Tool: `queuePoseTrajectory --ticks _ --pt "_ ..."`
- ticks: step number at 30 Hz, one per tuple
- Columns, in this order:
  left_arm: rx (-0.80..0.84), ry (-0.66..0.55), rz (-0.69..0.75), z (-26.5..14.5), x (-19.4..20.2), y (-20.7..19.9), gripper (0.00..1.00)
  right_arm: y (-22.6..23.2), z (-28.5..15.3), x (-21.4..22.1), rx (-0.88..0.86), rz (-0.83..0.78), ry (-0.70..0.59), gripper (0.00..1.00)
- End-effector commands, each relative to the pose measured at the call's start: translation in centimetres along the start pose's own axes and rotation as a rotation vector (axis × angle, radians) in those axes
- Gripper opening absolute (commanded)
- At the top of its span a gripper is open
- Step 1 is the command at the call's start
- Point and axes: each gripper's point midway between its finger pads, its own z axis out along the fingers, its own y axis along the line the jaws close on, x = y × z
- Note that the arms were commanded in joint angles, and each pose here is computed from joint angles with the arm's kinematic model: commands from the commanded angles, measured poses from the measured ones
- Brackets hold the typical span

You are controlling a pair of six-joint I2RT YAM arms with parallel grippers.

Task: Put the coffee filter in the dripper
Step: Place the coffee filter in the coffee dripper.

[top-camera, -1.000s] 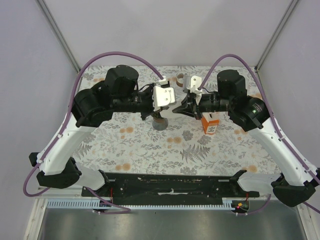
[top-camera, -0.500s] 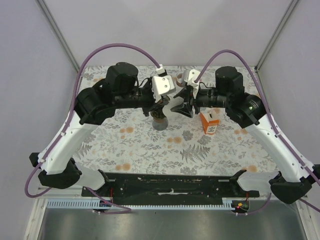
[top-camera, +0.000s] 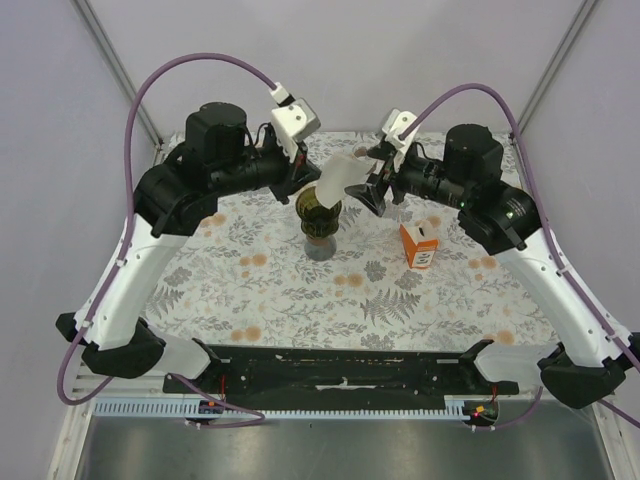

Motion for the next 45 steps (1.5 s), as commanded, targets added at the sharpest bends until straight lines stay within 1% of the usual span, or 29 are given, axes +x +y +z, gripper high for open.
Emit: queuePoseTrajectory --ticks 1,3,4,5,7,9,11,15,19,24,27,36,45 --pt "-0.044 -0.141 -0.116 -2.2 -3.7 1.3 0.02 -3.3 -2.3 -4.9 0.196 -0.025 -0.131 0.85" --pt "-0.073 -0.162 -0.157 -2.6 -4.1 2.4 0.02 -4.2 -2.8 -6.1 0.252 0.002 -0.174 0.82" --pt "-0.08 -0.173 -0.192 -2.8 -4.3 2.6 0.02 -4.2 -3.0 -6.9 0.254 0.018 -0.206 0.81" --pt "-0.093 -0.184 -0.21 -2.9 -4.5 3.1 0.02 -3.8 -3.0 -7.5 0.243 0.038 -0.235 0.76" --pt "-0.113 -0.202 -0.249 -3.2 -4.9 3.8 0.02 -2.5 -2.2 -8.7 0.194 0.061 -0.287 0.72" --pt "-0.114 -0.217 -0.277 -3.3 -5.3 4.1 0.02 -0.7 -0.8 -9.5 0.151 0.046 -0.304 0.72" --pt "-0.09 -0.224 -0.294 -3.3 -5.4 4.0 0.02 0.2 0.9 -9.4 0.127 0.039 -0.287 0.74" --pt "-0.035 -0.23 -0.301 -3.1 -5.6 3.1 0.02 0.5 2.8 -10.0 0.084 0.072 -0.288 0.72" --pt "-0.005 -0.226 -0.29 -3.0 -5.4 2.6 0.02 0.3 3.7 -10.6 0.081 0.077 -0.301 0.63" --pt "0.03 -0.23 -0.275 -3.0 -5.6 2.1 0.02 -0.4 4.7 -10.5 0.101 0.09 -0.289 0.49" --pt "0.024 -0.222 -0.27 -2.9 -5.4 2.2 0.02 -0.9 4.8 -10.1 0.133 0.09 -0.277 0.41" --pt "-0.086 -0.204 -0.237 -2.9 -4.8 4.2 0.02 -2.4 4.3 -9.5 0.222 0.09 -0.257 0.36" --pt "-0.08 -0.195 -0.213 -2.8 -4.6 4.0 0.02 -2.5 5.0 -9.3 0.22 0.09 -0.25 0.35"
